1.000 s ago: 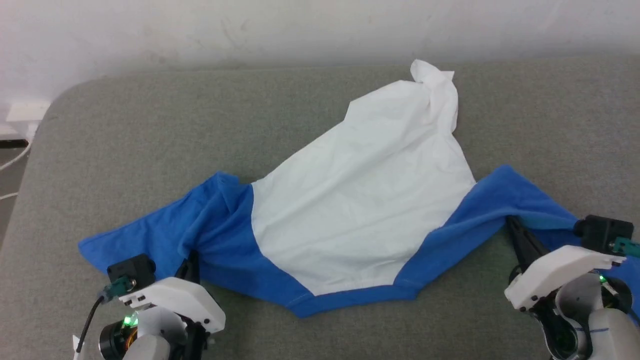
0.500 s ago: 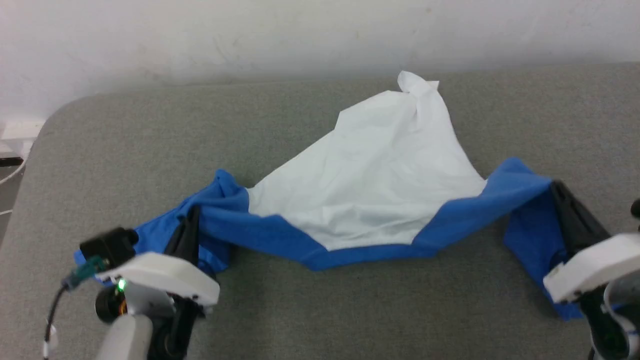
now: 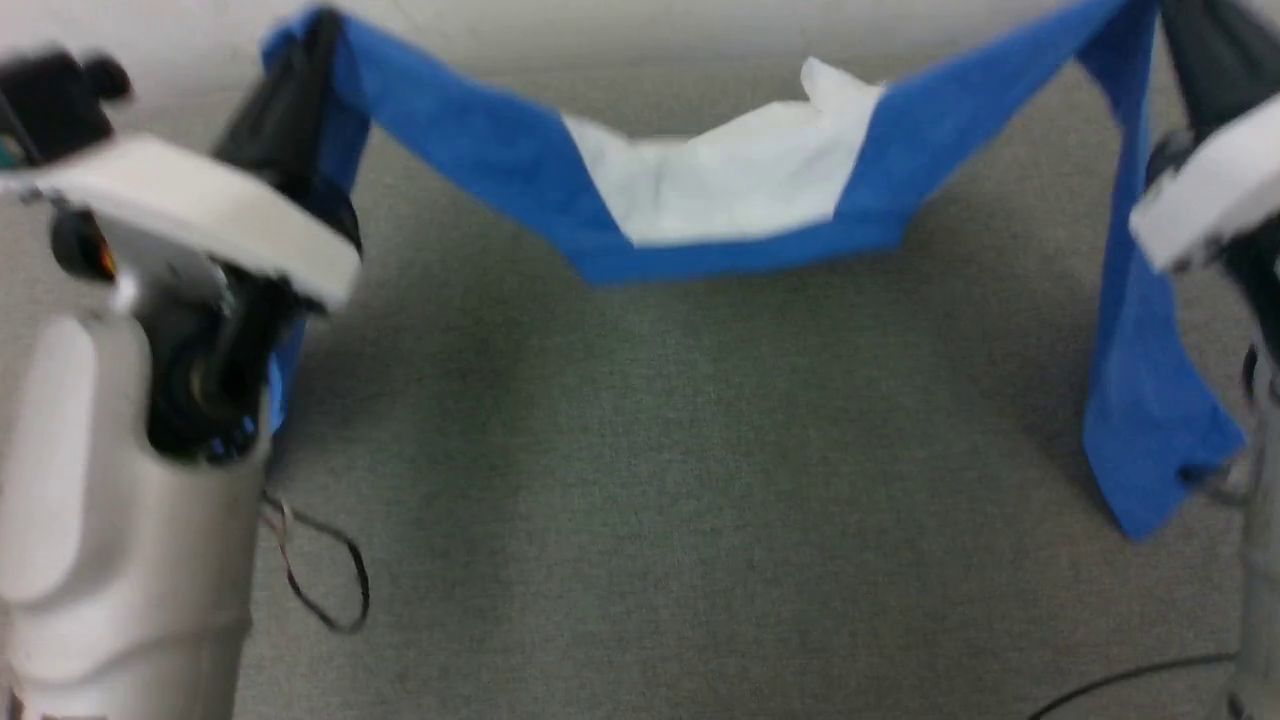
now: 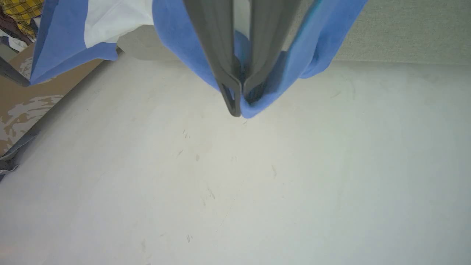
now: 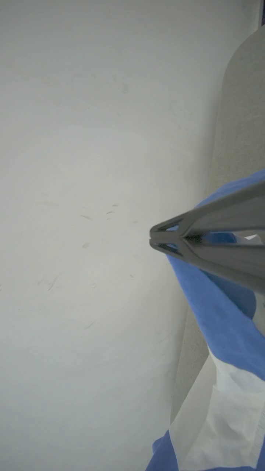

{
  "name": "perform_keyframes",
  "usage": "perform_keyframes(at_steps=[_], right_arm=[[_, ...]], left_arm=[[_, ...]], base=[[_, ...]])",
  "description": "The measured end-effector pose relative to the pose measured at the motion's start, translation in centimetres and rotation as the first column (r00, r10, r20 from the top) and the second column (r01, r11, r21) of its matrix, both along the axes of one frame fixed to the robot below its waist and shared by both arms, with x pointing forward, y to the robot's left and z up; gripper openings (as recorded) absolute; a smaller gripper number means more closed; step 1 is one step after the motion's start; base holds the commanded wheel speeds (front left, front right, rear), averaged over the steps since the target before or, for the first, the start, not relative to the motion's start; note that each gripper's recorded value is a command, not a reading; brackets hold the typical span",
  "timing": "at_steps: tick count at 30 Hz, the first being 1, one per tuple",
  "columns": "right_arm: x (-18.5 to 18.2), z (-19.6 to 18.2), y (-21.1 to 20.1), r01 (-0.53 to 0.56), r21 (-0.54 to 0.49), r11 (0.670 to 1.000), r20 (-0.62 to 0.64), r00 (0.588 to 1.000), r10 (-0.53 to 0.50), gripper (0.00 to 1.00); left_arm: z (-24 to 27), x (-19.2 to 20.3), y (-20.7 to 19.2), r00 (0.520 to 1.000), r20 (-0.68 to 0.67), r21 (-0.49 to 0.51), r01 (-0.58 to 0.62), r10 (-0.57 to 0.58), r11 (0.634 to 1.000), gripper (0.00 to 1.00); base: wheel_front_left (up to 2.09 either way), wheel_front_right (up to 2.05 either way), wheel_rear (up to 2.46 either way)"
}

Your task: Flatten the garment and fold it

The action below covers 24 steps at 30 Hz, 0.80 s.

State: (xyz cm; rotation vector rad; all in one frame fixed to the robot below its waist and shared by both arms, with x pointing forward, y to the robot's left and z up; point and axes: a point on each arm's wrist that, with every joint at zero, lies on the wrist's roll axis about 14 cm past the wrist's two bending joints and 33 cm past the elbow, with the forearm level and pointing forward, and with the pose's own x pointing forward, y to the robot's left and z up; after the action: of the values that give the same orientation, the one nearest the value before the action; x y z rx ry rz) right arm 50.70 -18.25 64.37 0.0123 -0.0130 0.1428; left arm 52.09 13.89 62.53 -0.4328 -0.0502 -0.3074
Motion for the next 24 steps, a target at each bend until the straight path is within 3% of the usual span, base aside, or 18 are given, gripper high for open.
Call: perform_keyframes(at_steps=[11, 16, 24], right_arm=[[10.6, 10.1, 0.0, 0.051, -0.12, 0.991, 0.256, 0.966, -0.019, 0.0], [13.9, 11.7, -1.4, 0.131, -0.158, 0.979, 0.338, 0.938, -0.071, 0.0], [16.3, 13.6, -3.3, 0.196, -0.127, 0.972, 0.44, 0.89, -0.122, 0.0]], left_arm=[[8.6, 11.2, 2.7, 0.972, 0.187, -0.079, -0.126, 0.139, 0.989, 0.0], [10.1, 14.8, 3.4, 0.944, 0.257, -0.127, -0.178, 0.206, 0.976, 0.0], [9.4, 17.8, 3.3, 0.926, 0.29, -0.207, -0.188, 0.243, 0.96, 0.0]], base=[[0.0, 0.0, 0.0], [0.0, 0.0, 0.0], [0.0, 0.0, 0.0]])
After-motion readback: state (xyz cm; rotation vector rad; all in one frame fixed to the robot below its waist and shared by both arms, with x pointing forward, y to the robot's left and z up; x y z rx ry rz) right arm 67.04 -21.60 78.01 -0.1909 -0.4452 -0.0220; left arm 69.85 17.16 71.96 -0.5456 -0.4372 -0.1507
